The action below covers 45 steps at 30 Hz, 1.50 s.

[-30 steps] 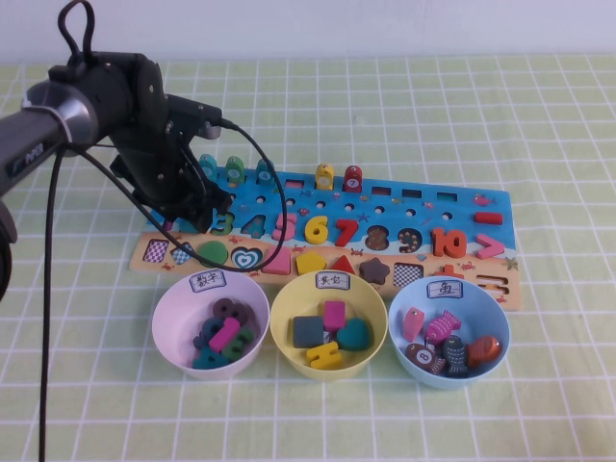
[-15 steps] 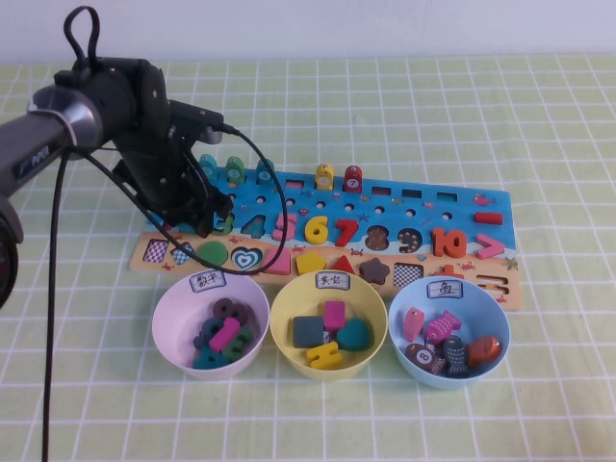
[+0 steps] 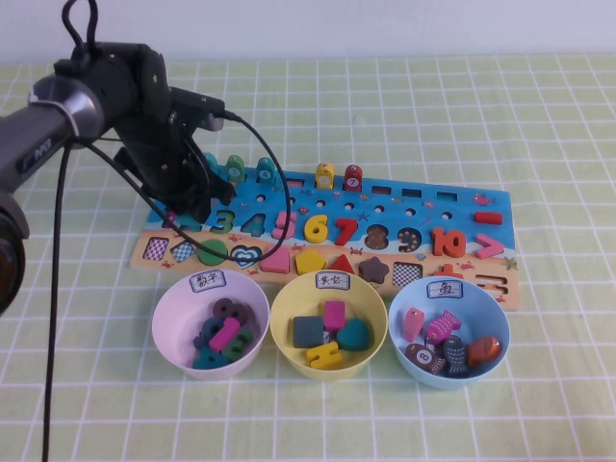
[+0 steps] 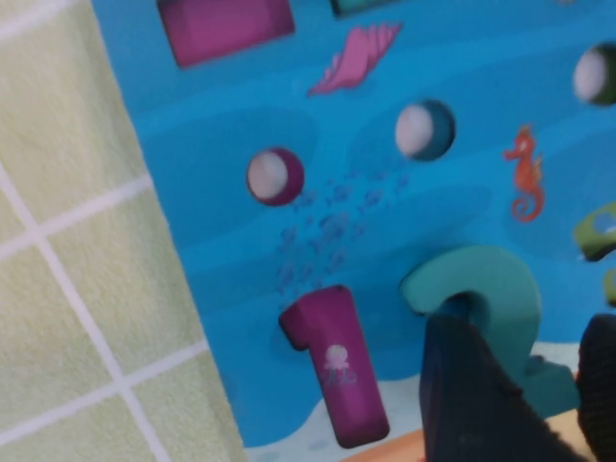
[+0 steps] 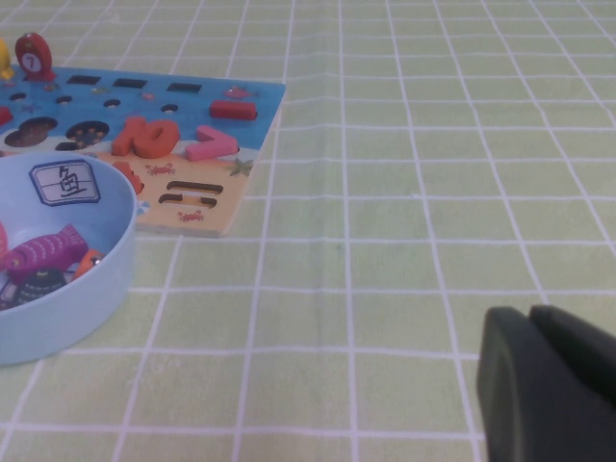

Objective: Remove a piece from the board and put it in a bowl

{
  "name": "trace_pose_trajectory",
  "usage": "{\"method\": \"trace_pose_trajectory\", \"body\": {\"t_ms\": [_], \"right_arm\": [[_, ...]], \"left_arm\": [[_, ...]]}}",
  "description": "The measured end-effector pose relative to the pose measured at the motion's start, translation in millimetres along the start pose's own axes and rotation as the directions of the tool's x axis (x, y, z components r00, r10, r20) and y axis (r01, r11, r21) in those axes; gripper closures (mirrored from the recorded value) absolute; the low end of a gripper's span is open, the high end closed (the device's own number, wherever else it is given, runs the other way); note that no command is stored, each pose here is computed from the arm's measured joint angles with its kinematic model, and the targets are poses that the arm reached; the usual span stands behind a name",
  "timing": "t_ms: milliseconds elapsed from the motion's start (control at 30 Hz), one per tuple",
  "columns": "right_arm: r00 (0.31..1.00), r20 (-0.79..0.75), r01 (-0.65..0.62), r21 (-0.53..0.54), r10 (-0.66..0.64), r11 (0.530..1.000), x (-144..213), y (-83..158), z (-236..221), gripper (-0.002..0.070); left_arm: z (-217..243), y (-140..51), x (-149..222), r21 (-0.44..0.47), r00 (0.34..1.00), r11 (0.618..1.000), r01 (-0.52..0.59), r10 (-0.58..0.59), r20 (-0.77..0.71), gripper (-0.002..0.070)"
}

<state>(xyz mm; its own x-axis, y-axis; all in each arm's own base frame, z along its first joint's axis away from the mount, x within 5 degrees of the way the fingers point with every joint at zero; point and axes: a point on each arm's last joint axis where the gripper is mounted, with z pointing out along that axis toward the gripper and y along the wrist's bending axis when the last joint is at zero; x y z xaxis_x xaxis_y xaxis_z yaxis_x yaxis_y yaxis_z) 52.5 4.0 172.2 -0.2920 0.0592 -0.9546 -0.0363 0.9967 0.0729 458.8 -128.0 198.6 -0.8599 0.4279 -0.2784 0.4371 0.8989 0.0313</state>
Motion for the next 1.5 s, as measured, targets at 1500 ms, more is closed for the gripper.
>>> {"method": "trace_pose_trajectory", "body": {"t_ms": [1500], "right_arm": [[1.000, 0.000, 0.000, 0.000, 0.000, 1.000, 0.0, 0.0, 0.0, 0.0695]], "left_arm": [[-142.2, -103.7, 122.6, 0.135, 0.961, 0.952, -0.274, 0.267, 0.071, 0.0492]]}}
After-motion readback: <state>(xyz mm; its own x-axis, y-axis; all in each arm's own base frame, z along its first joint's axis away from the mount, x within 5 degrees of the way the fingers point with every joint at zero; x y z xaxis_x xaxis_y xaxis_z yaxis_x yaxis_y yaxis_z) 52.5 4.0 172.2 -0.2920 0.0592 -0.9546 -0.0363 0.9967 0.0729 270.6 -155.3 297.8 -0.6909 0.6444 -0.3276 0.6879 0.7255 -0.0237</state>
